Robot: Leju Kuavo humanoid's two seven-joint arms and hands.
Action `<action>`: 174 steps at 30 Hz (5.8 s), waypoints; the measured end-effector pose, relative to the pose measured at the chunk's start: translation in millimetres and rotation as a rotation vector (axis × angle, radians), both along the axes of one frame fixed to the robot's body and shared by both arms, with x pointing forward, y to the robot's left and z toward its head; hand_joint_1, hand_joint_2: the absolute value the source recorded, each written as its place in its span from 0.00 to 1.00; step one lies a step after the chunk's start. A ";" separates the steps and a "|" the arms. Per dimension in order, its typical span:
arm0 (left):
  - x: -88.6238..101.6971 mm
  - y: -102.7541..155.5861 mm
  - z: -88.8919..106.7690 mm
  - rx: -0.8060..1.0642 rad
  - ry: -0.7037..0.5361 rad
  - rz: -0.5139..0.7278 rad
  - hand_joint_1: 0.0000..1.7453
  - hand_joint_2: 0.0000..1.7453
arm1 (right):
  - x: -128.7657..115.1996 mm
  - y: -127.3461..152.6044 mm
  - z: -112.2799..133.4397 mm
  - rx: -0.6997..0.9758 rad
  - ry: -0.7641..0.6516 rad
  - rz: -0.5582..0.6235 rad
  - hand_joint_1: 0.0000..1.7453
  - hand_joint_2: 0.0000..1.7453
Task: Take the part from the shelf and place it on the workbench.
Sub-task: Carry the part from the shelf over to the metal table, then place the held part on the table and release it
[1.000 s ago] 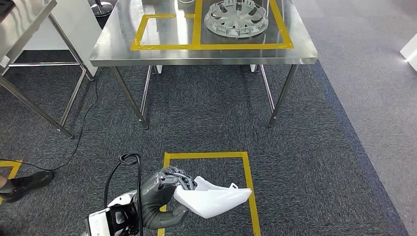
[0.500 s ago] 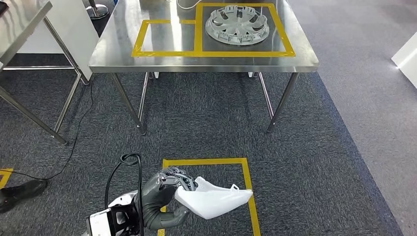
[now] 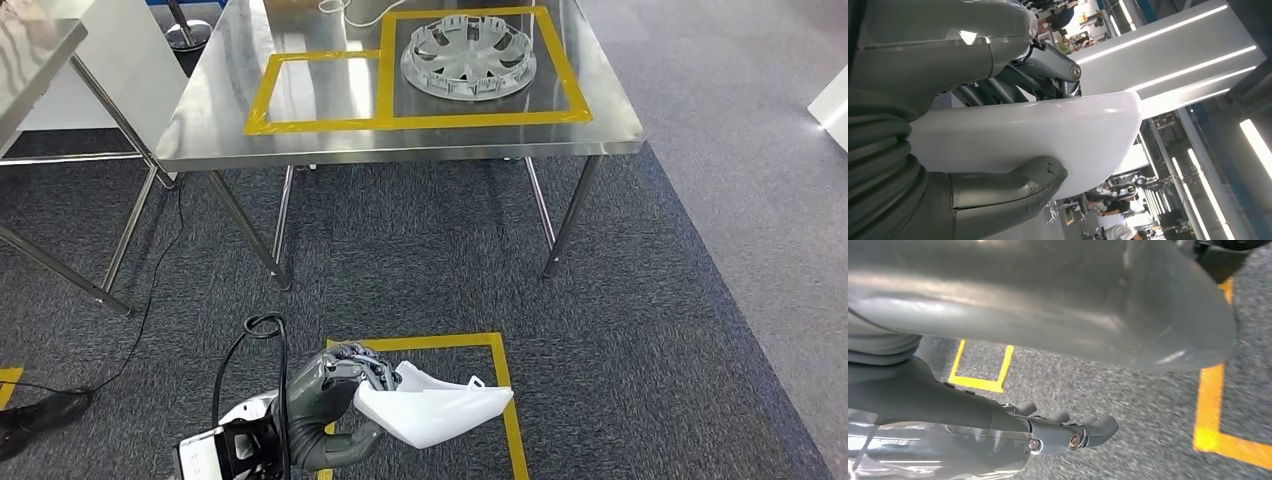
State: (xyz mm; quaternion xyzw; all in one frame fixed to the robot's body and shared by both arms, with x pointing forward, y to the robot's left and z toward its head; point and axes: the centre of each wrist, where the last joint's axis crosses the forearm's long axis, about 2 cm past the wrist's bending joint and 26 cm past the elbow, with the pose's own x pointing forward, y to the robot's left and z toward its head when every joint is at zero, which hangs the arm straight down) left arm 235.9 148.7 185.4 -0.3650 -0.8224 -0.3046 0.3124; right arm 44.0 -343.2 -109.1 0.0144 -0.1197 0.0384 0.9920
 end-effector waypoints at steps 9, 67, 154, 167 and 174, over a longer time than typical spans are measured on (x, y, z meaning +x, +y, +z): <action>-0.2 1.1 -0.9 0.003 0.002 0.001 1.00 1.00 | 1.1 4.4 -0.3 0.009 -0.002 0.001 0.00 0.00; -1.2 5.9 -2.2 0.030 -0.021 0.022 1.00 1.00 | -2.8 11.5 -1.3 0.014 0.010 0.005 0.00 0.00; 91.5 288.4 -82.1 1.509 -0.765 1.361 1.00 1.00 | 12.7 14.1 0.5 0.027 -0.024 0.075 0.00 0.00; 138.2 213.2 -63.3 1.384 -0.869 1.466 1.00 1.00 | 21.7 17.6 1.6 0.031 -0.021 0.106 0.00 0.00; 149.9 188.9 -37.3 1.282 -0.960 1.507 1.00 1.00 | 20.8 17.8 1.4 0.028 -0.013 0.113 0.00 0.00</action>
